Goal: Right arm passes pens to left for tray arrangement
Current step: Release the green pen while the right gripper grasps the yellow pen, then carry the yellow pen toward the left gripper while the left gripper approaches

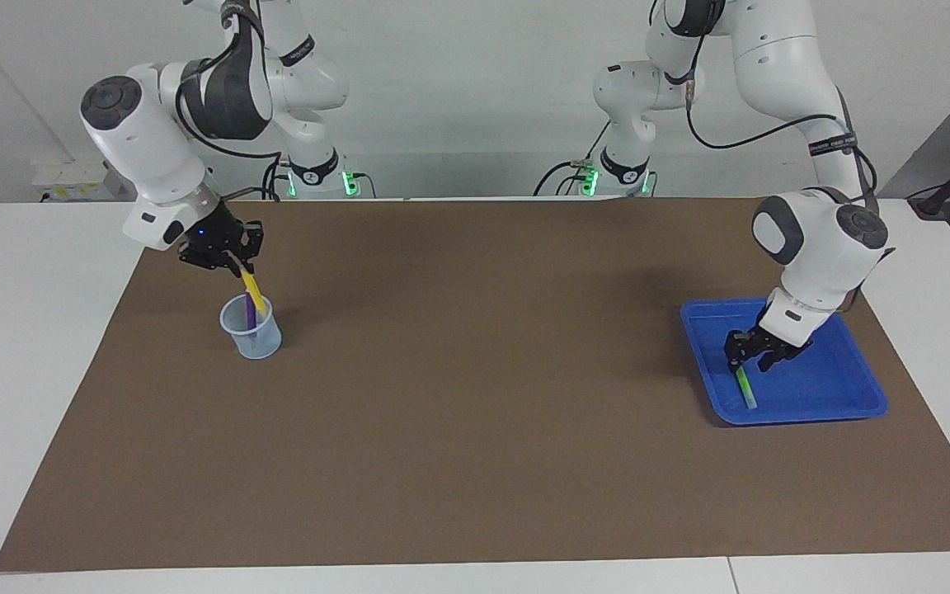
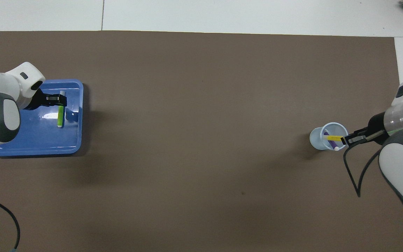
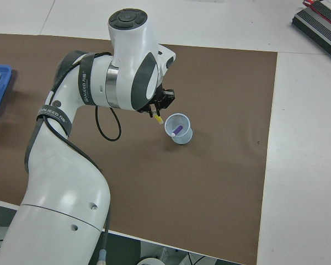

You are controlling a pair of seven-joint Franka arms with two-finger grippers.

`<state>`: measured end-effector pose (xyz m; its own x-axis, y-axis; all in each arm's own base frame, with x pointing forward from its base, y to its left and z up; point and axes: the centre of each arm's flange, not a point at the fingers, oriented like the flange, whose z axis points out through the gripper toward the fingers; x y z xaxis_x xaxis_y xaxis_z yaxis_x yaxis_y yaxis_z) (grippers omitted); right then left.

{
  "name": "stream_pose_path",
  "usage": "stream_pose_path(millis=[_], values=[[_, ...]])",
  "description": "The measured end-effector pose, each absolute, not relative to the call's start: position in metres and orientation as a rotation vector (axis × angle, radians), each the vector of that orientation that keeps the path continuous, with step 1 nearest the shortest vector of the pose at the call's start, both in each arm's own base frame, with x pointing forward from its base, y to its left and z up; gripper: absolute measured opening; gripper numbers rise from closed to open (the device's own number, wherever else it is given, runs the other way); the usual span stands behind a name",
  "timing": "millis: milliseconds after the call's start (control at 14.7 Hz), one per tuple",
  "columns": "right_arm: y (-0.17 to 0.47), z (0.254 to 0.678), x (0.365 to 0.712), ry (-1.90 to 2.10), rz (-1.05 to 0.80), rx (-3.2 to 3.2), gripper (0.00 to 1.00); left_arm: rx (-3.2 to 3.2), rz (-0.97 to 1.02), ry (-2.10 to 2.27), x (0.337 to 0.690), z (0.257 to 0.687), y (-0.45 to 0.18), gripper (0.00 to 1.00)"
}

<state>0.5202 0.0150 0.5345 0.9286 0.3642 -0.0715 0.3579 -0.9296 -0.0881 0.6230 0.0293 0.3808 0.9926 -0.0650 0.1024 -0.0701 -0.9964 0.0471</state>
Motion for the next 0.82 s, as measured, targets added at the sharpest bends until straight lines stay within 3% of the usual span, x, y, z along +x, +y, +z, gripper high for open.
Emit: stream_pose_path(millis=[273,681,818], values=[[0.035,0.562,0.518,-0.546,0.134,-3.001,0.19,3.075,0.120,-0.113,0.610,0.429,0.028,0.70],[0.115,0.572,0.513,-0.278,0.103,-2.888,0.19,3.065,0.084,-0.087,0.588,0.474,0.025,0.70],[0.137,0.574,0.512,-0.194,0.083,-2.839,0.19,3.061,0.073,-0.083,0.581,0.487,0.018,0.80]])
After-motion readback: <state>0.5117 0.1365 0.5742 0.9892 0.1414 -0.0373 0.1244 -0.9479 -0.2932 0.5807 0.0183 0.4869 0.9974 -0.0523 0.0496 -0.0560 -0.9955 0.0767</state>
